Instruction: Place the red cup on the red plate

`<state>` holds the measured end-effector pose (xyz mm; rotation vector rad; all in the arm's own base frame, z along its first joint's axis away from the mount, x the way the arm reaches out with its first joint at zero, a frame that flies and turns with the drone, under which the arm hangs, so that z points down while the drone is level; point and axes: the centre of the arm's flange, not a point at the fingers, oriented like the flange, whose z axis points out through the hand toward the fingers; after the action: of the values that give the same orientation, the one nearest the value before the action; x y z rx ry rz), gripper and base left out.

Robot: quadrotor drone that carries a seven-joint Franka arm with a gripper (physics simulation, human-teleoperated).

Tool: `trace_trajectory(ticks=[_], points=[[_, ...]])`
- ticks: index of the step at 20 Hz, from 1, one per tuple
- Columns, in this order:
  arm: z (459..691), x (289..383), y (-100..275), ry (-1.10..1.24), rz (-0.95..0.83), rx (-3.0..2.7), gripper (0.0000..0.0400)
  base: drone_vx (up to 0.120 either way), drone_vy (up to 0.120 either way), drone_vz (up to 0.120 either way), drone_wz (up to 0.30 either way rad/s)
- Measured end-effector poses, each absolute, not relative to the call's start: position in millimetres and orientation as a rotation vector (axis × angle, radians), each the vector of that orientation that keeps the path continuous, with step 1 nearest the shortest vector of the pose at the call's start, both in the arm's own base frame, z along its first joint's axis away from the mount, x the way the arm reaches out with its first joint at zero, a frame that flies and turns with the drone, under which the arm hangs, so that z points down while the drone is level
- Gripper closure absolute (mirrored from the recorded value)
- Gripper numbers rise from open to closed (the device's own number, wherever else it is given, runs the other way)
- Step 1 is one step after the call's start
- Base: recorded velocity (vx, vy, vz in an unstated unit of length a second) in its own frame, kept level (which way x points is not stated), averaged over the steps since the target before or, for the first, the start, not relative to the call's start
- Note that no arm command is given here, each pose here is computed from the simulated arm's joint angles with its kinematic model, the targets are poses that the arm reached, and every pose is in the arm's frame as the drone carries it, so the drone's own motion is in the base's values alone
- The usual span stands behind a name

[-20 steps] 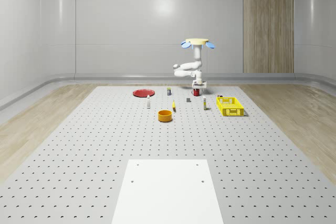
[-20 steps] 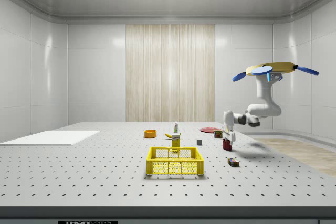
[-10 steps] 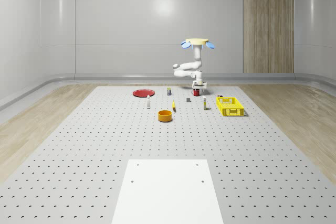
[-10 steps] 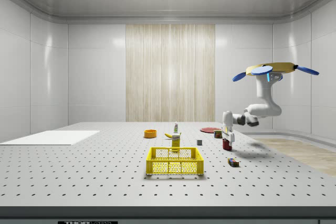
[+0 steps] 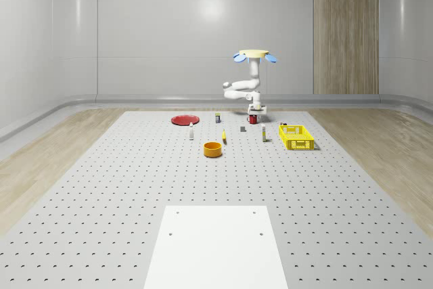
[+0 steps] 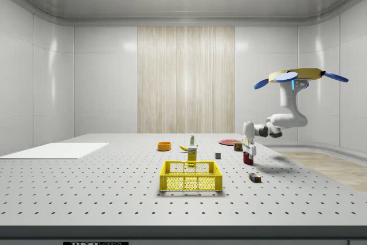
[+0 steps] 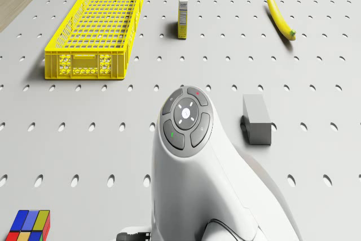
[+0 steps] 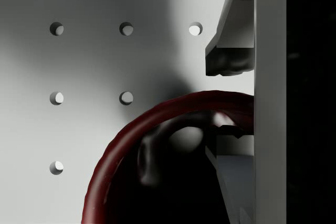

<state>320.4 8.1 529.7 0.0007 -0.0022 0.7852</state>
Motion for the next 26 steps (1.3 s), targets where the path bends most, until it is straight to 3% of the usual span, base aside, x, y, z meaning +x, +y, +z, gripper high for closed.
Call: trace_trajectory(ticks=[8, 10, 17, 26], points=[[526, 320.4, 8, -0.001, 0.773, 0.0, 0.0288, 0.0, 0.0, 0.0, 0.0], [520, 320.4, 8, -0.002, 0.777, 0.0, 0.0293, 0.0, 0.0, 0.12, 0.0], [510, 320.4, 8, -0.002, 0.783, 0.001, 0.0299, 0.086, -0.114, 0.12, 0.0], [508, 320.4, 8, -0.002, 0.785, 0.001, 0.03, -0.022, -0.12, 0.004, 0.0]])
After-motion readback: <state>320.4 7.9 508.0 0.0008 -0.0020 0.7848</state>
